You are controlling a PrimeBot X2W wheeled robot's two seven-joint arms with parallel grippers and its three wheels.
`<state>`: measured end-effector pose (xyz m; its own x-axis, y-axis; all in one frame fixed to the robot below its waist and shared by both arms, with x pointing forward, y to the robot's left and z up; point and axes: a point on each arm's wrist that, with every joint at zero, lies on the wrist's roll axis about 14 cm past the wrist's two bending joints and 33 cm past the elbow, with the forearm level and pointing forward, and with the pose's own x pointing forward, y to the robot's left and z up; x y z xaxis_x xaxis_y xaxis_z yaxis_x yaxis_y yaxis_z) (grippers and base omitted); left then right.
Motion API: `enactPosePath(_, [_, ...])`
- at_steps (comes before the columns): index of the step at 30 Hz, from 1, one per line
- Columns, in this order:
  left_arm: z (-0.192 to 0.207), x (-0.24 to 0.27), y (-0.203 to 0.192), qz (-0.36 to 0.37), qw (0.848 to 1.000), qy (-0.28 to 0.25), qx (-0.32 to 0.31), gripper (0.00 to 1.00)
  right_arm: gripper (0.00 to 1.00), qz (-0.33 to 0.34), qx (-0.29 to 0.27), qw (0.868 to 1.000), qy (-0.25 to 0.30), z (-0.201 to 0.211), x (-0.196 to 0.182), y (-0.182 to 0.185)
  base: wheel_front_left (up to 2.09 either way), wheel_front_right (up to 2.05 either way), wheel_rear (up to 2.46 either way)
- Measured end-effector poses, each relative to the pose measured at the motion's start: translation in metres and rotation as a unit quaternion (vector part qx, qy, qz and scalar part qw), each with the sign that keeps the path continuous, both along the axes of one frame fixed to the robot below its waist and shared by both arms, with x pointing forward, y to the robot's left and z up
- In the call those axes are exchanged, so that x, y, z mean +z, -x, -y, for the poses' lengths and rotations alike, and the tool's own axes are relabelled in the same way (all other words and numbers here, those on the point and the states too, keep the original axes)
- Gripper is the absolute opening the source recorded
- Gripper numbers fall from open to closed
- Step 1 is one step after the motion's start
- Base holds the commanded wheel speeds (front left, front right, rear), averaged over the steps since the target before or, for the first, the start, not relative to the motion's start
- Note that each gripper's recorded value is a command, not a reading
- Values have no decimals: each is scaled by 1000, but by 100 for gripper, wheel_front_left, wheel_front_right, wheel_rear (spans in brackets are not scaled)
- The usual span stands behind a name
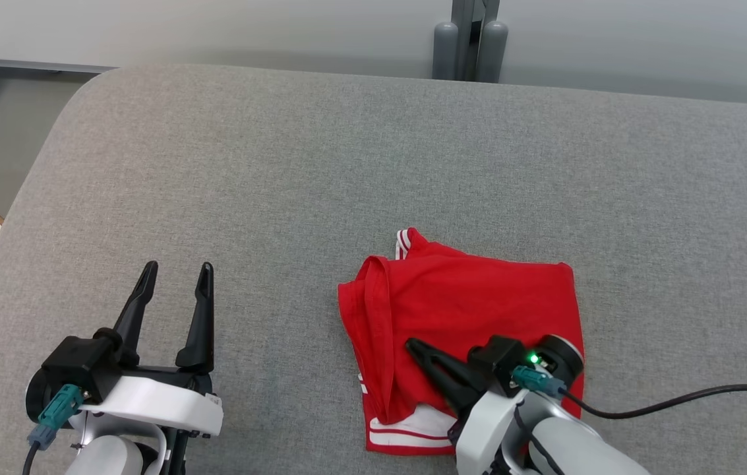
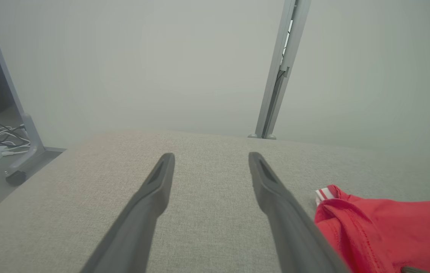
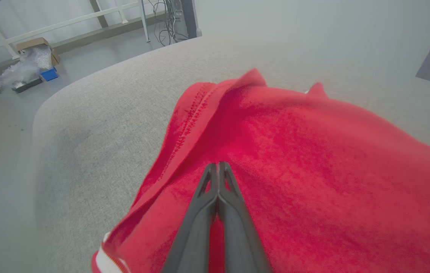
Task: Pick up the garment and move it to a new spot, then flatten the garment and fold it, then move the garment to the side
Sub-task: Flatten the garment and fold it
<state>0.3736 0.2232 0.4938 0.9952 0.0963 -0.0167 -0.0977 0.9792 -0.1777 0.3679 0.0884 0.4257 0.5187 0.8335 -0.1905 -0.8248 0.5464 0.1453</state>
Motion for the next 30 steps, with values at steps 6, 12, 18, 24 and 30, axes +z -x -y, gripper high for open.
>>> enactPosePath(6, [2, 1, 2, 1, 1000, 1, -2, 100, 0, -24, 15, 1000, 7, -6, -7, 17, 0, 0, 0])
enactPosePath(12, [1, 4, 4, 6, 1000, 1, -1, 100, 0, -49, 31, 998, 10, -12, -16, 36, 0, 0, 0])
enactPosePath(18, [2, 6, 6, 9, 1000, 2, -2, 100, 0, -69, 35, 997, -6, -17, -14, 48, 0, 0, 0])
enactPosePath(24, [7, 8, 5, 13, 1000, 1, -9, 100, 0, -58, -9, 995, -84, -16, 25, 31, 0, 0, 0])
enactPosePath(30, [18, 16, 0, 23, 999, -1, -28, 100, 0, -14, -106, 984, -145, 25, 65, -9, 0, 0, 0])
